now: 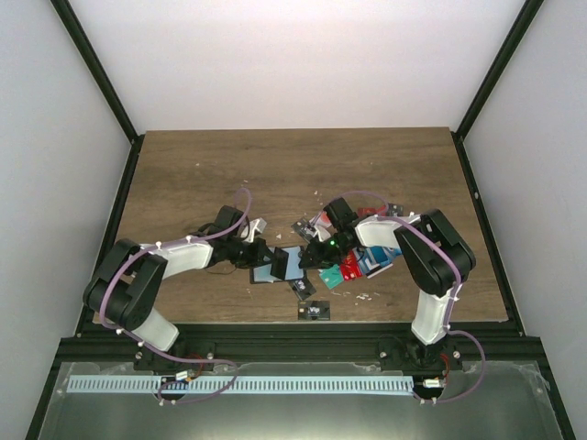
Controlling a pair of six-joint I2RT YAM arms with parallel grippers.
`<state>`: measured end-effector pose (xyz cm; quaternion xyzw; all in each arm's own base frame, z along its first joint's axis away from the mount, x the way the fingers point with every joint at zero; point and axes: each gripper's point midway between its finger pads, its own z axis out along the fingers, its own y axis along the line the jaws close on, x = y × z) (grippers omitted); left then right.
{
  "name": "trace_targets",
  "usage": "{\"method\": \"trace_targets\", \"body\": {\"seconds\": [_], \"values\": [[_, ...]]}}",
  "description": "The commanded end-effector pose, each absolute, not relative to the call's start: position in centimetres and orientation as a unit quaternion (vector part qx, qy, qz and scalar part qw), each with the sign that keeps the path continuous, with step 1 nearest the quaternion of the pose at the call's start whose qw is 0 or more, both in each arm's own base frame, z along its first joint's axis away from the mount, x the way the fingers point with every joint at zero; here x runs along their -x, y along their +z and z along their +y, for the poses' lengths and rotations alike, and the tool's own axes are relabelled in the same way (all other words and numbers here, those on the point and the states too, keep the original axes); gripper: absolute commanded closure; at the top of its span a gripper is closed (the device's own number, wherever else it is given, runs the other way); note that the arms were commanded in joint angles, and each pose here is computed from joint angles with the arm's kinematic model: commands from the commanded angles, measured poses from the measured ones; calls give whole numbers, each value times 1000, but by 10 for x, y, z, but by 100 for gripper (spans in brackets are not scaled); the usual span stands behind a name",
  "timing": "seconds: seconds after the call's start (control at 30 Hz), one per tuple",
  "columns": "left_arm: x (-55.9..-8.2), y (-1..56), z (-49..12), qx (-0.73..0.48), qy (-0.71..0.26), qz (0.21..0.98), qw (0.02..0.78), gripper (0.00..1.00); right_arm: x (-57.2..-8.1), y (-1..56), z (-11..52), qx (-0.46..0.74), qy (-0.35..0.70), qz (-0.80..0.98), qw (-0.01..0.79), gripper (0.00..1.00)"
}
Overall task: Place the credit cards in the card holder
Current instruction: Insert the credit card into the card holder.
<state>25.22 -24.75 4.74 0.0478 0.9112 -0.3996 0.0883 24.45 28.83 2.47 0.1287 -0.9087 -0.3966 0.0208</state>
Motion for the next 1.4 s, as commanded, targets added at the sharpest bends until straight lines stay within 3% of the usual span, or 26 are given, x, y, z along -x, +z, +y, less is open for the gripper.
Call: {"method": "trace_targets", "body": {"seconds": [0.0,0.43,0.77,1.0,1.2,1.37], "values": [[-259,49,-255,-68,-408,905,99,96,-255,8,283,-129,-366,-922,6,82],[-267,36,-251,-25,-393,915,90,96,-251,6,280,-126,-366,-922,8,82],[-268,33,-256,-1,-409,909,81,96,-252,13,280,-129,-366,-922,3,72],[-264,26,-255,4,-404,912,75,96,-253,29,267,-134,-342,-930,-19,72],[-261,23,-258,5,-403,912,71,96,-244,29,258,-131,-338,-932,-19,76],[-260,21,-262,8,-402,913,70,96,-241,21,264,-123,-354,-927,-4,85]]}}
